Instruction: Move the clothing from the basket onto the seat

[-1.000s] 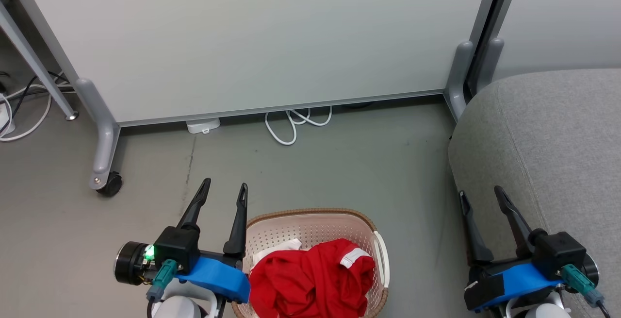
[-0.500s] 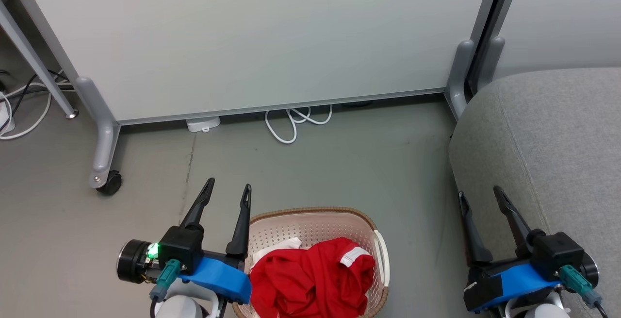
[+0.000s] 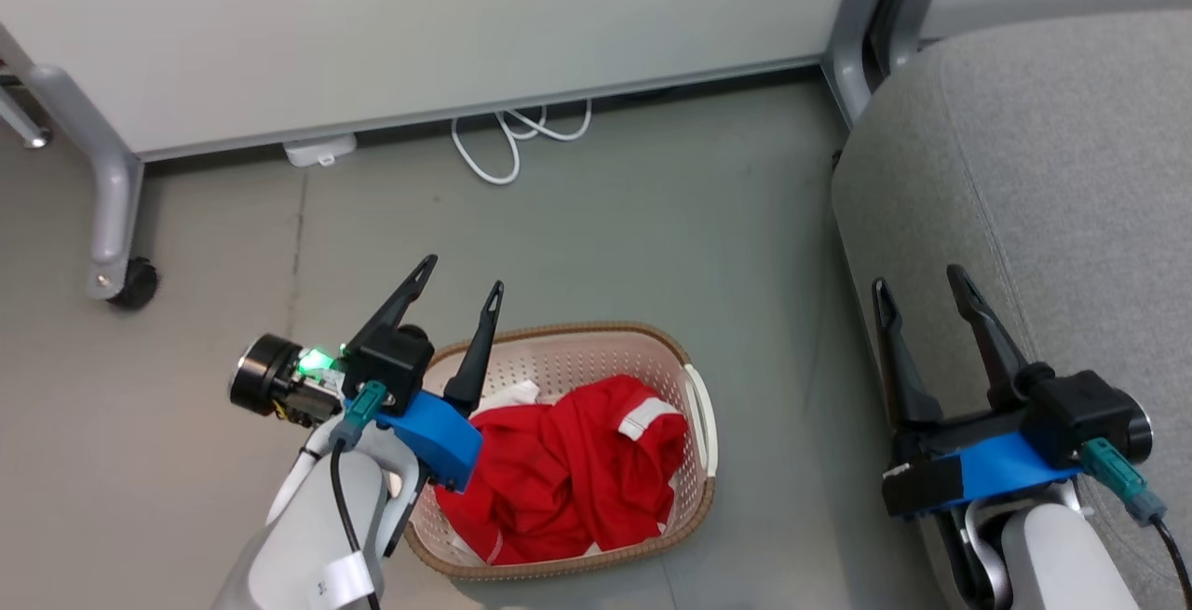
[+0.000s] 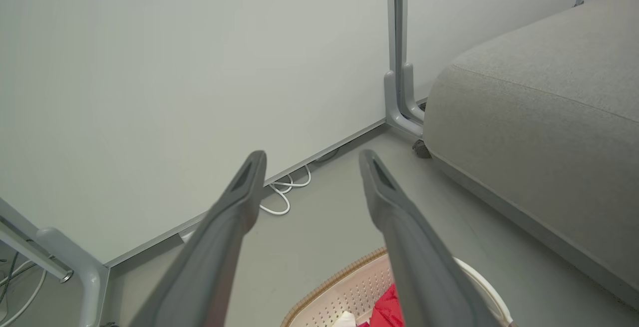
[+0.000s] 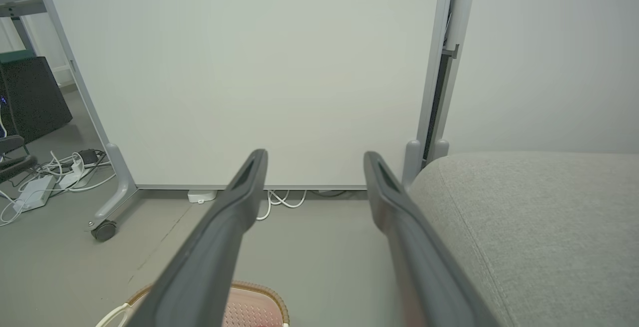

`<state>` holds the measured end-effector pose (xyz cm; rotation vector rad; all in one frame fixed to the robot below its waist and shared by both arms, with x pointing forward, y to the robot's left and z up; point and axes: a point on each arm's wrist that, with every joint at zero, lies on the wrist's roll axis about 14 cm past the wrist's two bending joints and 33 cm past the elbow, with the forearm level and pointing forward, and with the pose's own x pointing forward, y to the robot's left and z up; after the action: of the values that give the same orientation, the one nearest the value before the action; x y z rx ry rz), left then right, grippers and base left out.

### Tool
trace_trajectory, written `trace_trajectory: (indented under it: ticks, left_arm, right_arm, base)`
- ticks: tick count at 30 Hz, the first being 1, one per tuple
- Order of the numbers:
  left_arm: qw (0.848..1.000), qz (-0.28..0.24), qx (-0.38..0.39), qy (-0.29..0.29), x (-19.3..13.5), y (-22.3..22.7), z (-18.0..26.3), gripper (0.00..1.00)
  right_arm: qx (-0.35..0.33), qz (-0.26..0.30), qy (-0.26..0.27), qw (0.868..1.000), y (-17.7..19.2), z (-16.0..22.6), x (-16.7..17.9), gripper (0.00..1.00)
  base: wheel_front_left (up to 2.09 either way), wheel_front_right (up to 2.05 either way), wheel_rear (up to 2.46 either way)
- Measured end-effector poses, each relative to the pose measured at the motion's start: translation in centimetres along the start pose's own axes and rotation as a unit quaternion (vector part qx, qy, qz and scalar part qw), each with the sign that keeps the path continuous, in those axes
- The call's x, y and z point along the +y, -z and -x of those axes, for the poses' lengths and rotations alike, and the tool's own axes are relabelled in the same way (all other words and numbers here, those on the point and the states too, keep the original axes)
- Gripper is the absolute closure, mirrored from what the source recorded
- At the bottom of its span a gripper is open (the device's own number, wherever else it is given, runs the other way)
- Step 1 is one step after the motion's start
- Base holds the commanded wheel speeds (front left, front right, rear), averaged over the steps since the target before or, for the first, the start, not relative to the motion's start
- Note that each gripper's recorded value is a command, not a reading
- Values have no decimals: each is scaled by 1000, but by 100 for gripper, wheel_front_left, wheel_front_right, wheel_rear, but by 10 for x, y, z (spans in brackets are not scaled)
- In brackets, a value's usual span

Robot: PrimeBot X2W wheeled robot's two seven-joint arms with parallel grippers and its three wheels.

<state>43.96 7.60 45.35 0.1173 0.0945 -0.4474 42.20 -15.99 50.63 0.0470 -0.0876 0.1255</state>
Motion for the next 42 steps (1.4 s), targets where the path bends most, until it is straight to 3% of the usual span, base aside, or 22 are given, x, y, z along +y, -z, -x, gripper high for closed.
trace_trajectory:
  ticks: [7,16,25,34,42]
  left_arm:
    - [991,-49,89,82,-14,61,-41,0]
    - [955,-99,207,187,-37,159,-65,0]
    - [896,-148,321,268,-51,254,-57,0]
    - [825,-200,414,328,-56,331,-38,0]
    - [783,-232,454,357,-52,380,-34,0]
  right_arm:
    - [14,8,14,1000,18,-24,-17,0]
    - [49,20,36,998,57,-45,-42,0]
    - [83,30,35,995,102,-65,-51,0]
    - [119,40,40,991,146,-70,-63,0]
    - [152,45,43,986,183,-66,-70,0]
  base:
    - [0,0,0]
    - [0,0,0]
    - [0,0,0]
    - [0,0,0]
    - [0,0,0]
